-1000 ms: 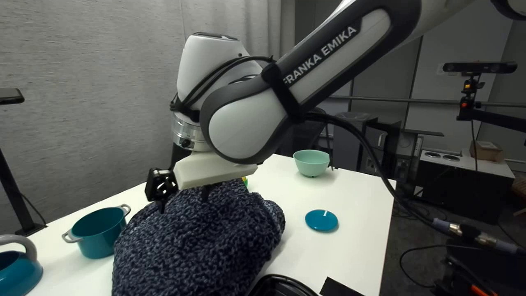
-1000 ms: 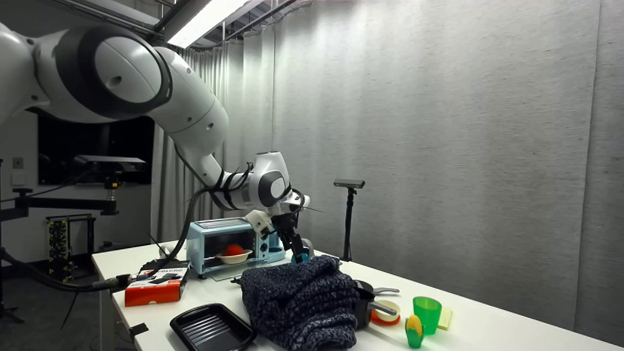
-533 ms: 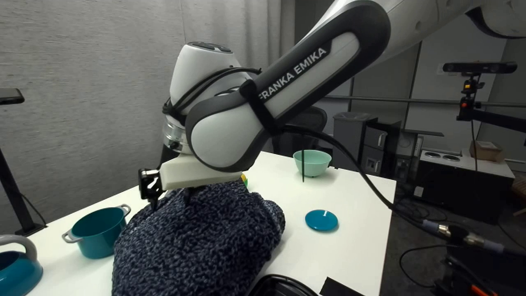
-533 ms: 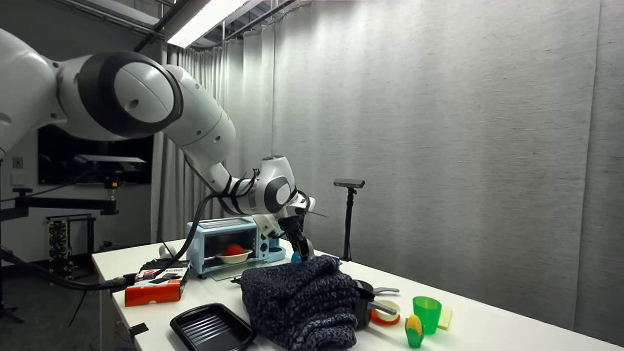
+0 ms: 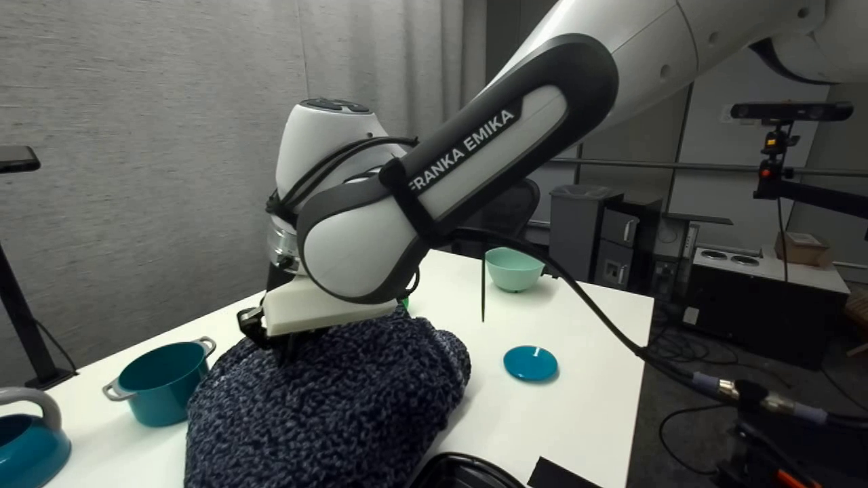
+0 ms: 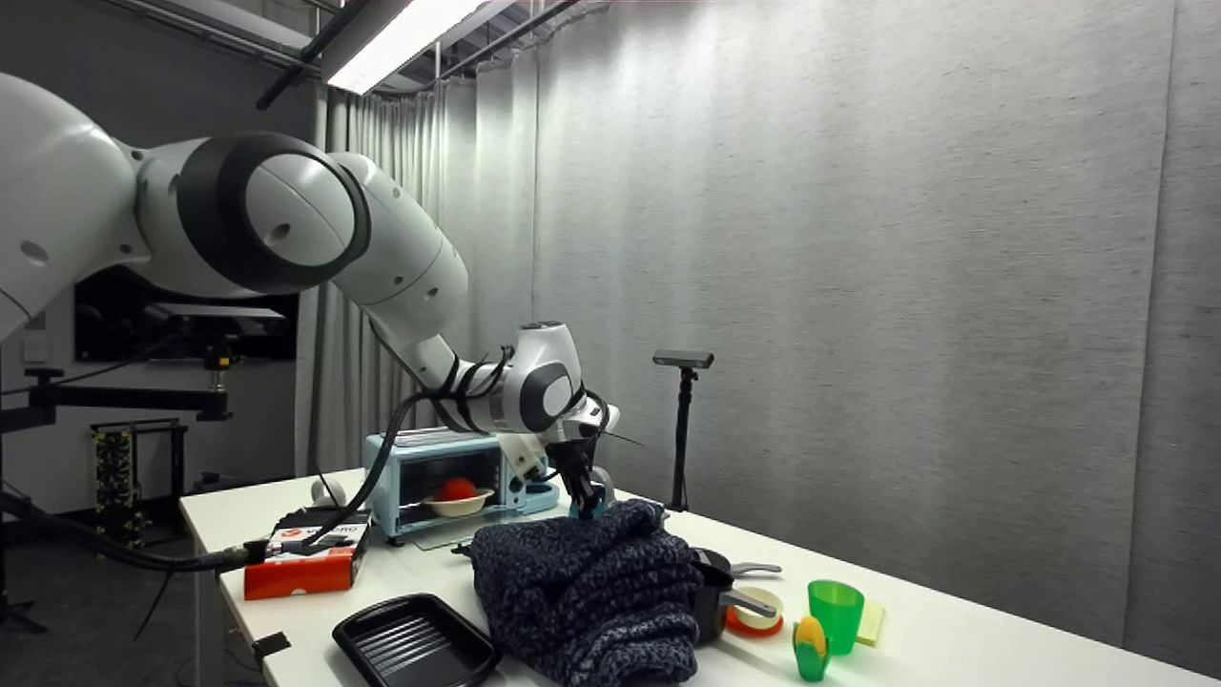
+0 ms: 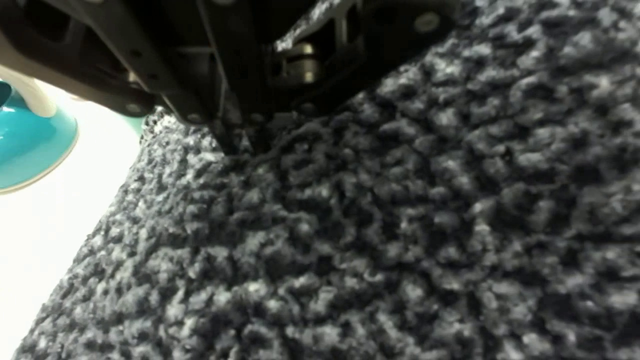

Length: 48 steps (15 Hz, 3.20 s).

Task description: Move the cloth to the right

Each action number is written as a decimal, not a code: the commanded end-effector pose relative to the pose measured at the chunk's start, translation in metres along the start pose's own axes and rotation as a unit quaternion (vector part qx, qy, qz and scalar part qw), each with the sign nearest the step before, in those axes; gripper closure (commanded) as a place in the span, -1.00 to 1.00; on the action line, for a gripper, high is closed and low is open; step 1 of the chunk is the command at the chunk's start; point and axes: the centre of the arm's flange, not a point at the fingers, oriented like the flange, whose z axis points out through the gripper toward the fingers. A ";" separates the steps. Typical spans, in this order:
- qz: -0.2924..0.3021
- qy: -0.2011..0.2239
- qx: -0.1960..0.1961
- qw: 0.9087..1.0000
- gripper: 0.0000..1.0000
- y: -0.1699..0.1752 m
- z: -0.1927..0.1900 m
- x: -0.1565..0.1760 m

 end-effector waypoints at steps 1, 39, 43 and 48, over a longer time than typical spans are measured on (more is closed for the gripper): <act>0.008 -0.010 -0.023 1.000 1.00 0.011 0.006 0.011; -0.007 -0.022 -0.020 1.000 -0.35 0.015 -0.070 0.035; -0.020 -0.062 -0.025 0.998 -0.96 0.004 -0.045 0.018; -0.029 -0.102 -0.041 0.994 0.15 0.006 -0.007 -0.001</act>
